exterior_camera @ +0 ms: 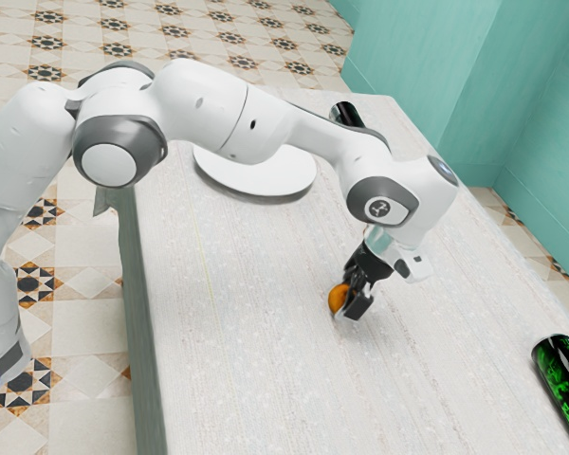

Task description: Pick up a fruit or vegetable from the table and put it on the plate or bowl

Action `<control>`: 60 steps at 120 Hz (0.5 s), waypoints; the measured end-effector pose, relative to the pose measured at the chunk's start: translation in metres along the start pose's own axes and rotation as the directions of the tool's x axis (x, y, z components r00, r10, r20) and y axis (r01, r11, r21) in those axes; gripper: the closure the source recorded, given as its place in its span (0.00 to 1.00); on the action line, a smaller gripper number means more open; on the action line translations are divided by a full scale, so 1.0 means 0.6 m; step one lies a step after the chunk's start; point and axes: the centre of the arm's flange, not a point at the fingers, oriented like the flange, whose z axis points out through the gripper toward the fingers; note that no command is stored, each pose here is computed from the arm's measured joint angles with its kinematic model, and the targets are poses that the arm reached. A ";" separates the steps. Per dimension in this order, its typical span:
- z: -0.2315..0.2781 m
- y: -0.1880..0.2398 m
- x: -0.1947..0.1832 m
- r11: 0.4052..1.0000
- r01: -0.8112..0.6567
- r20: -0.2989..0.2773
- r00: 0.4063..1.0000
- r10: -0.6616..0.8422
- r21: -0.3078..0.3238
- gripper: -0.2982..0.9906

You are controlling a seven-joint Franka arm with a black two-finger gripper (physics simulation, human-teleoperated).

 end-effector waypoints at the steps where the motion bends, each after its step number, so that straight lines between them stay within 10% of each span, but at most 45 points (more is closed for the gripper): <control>1: 0.000 0.000 0.000 1.000 0.000 0.000 1.000 0.000 0.000 0.47; 60: -0.228 -0.059 -0.103 0.993 0.079 -0.124 0.990 -0.067 0.090 0.50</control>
